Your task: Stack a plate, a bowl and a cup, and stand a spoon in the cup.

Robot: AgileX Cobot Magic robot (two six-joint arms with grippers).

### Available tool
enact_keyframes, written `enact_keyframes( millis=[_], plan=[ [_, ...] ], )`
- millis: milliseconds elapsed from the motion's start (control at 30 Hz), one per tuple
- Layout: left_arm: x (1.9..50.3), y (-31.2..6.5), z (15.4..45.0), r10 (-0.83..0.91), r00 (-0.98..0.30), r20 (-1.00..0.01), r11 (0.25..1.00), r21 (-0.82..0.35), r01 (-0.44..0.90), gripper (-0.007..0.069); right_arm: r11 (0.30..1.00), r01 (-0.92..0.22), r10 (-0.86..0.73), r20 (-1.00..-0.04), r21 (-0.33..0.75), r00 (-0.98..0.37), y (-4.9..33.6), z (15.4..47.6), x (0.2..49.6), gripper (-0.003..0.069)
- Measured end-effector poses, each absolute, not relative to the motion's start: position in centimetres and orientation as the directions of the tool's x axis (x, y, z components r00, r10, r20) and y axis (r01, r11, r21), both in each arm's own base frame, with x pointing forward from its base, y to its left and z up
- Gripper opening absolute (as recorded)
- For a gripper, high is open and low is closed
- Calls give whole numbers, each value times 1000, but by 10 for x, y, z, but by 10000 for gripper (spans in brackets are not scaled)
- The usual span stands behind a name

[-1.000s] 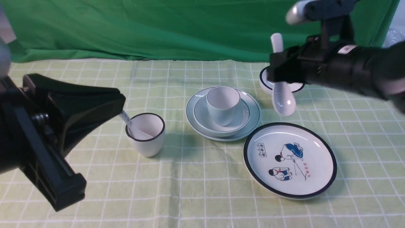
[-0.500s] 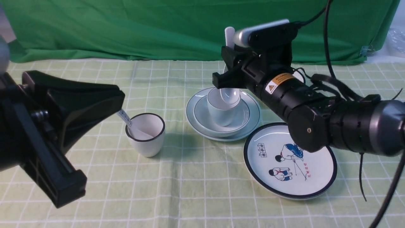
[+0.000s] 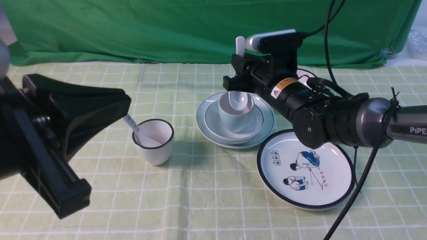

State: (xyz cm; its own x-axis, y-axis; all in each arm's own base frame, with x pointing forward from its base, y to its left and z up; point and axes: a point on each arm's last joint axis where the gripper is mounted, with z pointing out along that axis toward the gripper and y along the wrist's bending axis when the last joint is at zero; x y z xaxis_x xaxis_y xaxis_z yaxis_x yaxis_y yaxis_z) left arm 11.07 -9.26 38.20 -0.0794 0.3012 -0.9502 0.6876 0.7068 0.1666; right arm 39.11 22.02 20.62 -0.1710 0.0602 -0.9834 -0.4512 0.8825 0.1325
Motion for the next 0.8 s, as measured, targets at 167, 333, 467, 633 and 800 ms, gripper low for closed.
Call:
enact_keyframes(
  millis=[167, 333, 467, 633, 800],
  plan=[
    [111, -93, 382, 301, -79, -950, 707, 167, 688, 2, 883, -451, 48, -981, 129, -187, 221, 199, 392, 169],
    [111, -93, 382, 301, -79, -950, 707, 167, 688, 2, 886, -447, 29, -975, 126, -219, 222, 182, 395, 183],
    [111, -93, 382, 302, -79, -950, 707, 168, 687, 2, 886, -446, 24, -974, 125, -225, 223, 179, 395, 321],
    [111, -92, 382, 319, -66, -945, 707, 191, 681, 2, 884, -449, 27, -974, 128, -225, 220, 205, 389, 438],
    [107, -87, 376, 322, -41, -946, 711, 213, 671, 2, 881, -466, -94, -938, 78, -335, 200, 281, 352, 304]
  ],
)
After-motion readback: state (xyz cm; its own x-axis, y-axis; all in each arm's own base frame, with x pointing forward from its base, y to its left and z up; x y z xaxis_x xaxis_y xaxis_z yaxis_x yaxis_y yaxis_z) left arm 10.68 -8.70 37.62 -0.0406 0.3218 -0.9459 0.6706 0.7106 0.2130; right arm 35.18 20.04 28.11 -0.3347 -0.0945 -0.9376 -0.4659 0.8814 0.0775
